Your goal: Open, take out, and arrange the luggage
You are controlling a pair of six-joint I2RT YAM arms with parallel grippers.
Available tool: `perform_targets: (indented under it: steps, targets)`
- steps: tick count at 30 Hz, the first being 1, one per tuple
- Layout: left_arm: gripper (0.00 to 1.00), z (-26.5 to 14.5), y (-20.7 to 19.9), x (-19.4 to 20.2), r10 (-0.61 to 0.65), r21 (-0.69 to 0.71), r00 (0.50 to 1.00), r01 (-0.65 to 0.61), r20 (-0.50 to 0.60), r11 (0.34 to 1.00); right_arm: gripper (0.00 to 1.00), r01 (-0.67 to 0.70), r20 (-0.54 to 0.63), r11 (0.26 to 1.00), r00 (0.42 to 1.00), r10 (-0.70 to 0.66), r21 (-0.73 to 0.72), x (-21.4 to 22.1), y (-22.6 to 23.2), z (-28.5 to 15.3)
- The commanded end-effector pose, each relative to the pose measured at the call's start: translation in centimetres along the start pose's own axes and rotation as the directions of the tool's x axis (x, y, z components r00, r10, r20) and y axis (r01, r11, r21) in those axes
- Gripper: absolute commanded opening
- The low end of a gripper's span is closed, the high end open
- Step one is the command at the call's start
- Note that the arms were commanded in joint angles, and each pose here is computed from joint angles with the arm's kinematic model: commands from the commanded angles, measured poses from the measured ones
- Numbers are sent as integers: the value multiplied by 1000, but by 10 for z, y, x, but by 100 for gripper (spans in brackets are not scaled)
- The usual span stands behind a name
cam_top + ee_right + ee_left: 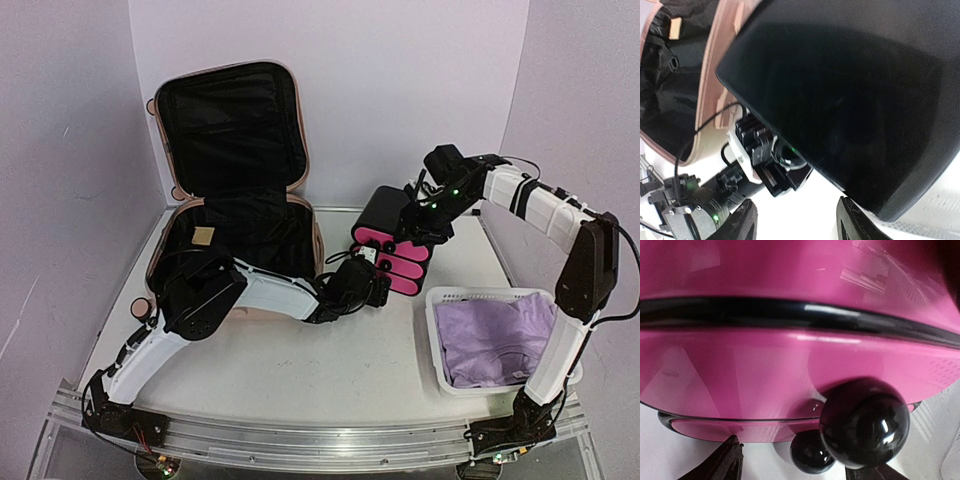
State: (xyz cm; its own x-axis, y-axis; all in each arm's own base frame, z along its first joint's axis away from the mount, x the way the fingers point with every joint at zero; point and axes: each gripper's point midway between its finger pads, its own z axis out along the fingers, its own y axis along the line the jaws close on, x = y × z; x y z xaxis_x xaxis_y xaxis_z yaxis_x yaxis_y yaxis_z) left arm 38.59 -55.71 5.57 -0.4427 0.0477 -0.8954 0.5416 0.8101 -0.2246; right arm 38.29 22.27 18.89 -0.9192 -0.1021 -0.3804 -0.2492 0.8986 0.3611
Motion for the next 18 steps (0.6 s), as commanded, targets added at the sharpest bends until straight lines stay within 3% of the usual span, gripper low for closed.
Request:
perform_targets:
  steps: [1,13,18]
  targets:
    - [68,3,-7,-26,-32,19,998,30,61,999,55,-21,-33,1000,999,21,19,12,-4,-2]
    - [37,-4,-10,-27,-4,41,999,2,46,999,55,-25,-27,999,999,26,29,10,-6,-1]
    - [30,-19,-8,-28,7,51,1000,-8,26,999,55,-26,-8,999,1000,27,34,6,-6,-3]
